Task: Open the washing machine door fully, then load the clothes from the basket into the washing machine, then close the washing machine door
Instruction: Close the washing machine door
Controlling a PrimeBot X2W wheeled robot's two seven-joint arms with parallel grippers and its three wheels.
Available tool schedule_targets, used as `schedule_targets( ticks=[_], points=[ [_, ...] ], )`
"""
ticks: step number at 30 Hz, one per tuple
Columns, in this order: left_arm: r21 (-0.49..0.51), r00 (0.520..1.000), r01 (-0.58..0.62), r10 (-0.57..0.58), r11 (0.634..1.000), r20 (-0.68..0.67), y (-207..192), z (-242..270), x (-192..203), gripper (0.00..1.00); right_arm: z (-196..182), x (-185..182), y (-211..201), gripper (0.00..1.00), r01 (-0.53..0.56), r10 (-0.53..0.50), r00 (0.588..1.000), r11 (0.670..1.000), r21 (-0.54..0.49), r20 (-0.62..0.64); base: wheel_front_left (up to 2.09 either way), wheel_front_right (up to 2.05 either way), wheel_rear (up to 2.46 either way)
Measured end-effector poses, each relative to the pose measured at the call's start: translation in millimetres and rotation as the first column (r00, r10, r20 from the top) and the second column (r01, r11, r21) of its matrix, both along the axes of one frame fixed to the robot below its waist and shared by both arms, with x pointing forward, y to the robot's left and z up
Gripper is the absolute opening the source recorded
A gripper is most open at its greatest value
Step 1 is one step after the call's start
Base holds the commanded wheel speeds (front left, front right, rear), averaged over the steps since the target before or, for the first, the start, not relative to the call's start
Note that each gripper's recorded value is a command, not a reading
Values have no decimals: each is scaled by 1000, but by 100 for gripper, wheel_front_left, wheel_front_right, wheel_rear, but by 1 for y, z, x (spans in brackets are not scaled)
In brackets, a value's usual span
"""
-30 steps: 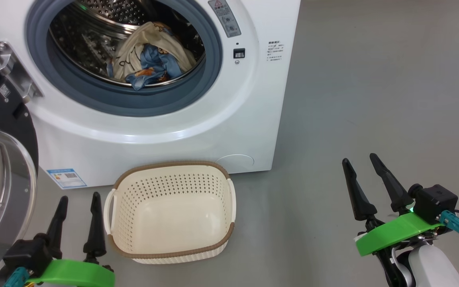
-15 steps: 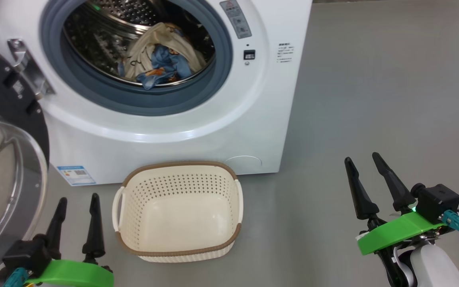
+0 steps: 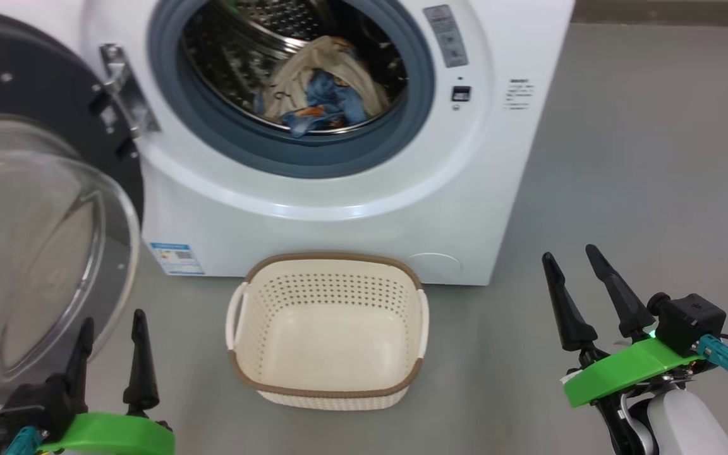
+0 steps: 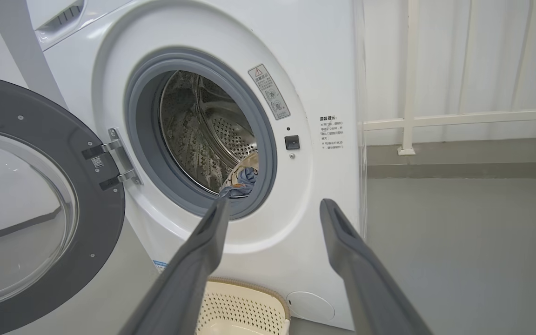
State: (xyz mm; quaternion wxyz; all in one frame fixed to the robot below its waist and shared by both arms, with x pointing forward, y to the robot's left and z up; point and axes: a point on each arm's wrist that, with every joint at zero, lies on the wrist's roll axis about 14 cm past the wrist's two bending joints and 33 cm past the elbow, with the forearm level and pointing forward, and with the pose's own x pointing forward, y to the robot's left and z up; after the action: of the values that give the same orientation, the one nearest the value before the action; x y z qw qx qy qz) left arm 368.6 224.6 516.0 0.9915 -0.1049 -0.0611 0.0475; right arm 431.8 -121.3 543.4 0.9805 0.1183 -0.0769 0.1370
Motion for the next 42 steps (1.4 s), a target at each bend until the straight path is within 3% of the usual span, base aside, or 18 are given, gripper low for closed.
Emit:
schedule_targets(
  ticks=[15, 28, 42],
  points=[
    [8, 986, -167, 167, 986, 12, 48, 6, -40, 100, 3, 9, 62, 100, -162, 162, 987, 987, 5, 6, 0, 0, 0],
    [7, 957, -290, 290, 957, 7, 80, 4, -77, 100, -2, 9, 119, 100, -309, 309, 951, 951, 4, -7, 0, 0, 0],
    [7, 940, -342, 342, 940, 14, 92, 6, -97, 100, -4, 1, 145, 100, -382, 382, 924, 924, -9, -16, 0, 0, 0]
  ],
)
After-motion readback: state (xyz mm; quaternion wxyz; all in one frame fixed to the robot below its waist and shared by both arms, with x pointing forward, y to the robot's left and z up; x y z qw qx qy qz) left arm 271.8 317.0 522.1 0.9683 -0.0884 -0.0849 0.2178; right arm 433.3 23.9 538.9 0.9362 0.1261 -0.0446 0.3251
